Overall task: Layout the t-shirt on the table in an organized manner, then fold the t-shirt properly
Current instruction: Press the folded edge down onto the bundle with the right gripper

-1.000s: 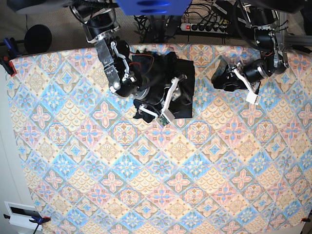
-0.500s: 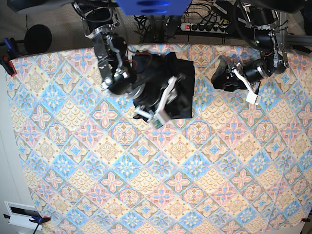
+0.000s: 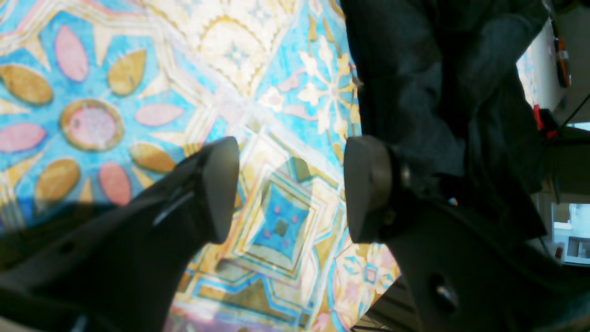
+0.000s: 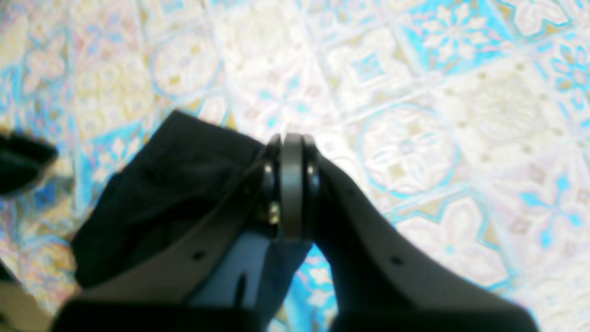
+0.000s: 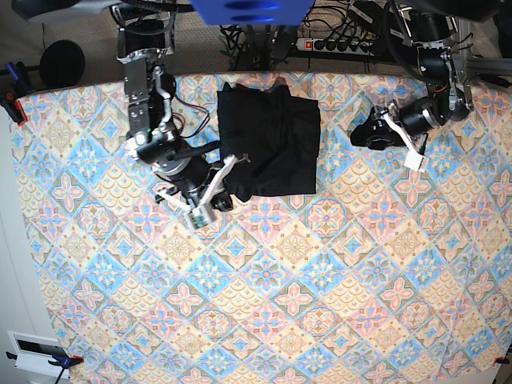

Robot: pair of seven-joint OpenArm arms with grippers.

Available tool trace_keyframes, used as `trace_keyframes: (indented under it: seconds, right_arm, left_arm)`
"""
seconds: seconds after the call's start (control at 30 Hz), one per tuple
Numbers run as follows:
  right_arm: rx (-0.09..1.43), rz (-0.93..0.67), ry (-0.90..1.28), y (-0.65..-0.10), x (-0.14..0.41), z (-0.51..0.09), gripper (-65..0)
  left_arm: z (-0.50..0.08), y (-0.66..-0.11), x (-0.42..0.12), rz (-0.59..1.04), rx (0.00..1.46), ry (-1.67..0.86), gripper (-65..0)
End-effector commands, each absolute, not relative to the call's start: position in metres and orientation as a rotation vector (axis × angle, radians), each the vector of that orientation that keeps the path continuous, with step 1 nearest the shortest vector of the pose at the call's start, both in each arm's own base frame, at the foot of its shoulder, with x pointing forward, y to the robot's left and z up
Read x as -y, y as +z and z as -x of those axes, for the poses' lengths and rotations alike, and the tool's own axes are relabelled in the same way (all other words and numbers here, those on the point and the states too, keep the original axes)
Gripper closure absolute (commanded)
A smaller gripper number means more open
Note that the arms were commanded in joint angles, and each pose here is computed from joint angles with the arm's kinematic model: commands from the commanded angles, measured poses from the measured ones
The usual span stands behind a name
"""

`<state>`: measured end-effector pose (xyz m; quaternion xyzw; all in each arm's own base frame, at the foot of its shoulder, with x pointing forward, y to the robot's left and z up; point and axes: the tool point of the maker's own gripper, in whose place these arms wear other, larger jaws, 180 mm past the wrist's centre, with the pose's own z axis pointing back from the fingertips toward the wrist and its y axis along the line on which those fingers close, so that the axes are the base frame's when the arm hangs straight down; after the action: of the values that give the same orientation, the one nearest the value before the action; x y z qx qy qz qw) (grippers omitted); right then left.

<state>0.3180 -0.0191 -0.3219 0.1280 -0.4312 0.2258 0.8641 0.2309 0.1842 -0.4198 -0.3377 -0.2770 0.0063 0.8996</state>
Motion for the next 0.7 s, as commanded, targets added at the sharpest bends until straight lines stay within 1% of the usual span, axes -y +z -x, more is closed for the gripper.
trace_keyframes:
  seconds: [0.0, 0.07, 0.17, 0.3, 0.53, 0.67]
  right_arm:
    - [0.938, -0.249, 0.504, -0.315, 0.012, -0.319, 0.0]
    - [0.918, -0.188, 0.570, -0.323, 0.006, -0.312, 0.0]
    - [0.897, -0.150, 0.669, -0.331, -0.013, -0.298, 0.0]
    - [0.883, -0.179, 0.733, -0.334, -0.033, -0.285, 0.0]
    - [0.891, -0.245, 0.783, -0.328, -0.066, -0.273, 0.0]
    - [0.851, -0.300, 0.866, -0.339, -0.095, -0.252, 0.0]
  left_arm:
    - [-0.232, -0.417, -0.189, 0.680, 0.573, -0.003, -33.7]
    - [-0.232, -0.417, -0.189, 0.680, 0.573, -0.003, -33.7]
    - [-0.233, -0.416, -0.189, 0.680, 0.575, -0.003, -33.7]
    - [-0.233, -0.416, -0.189, 0.680, 0.575, -0.003, -33.7]
    - [-0.232, -0.417, -0.189, 0.680, 0.573, -0.003, -33.7]
    - [-0.232, -0.417, -0.189, 0.680, 0.573, -0.003, -33.7]
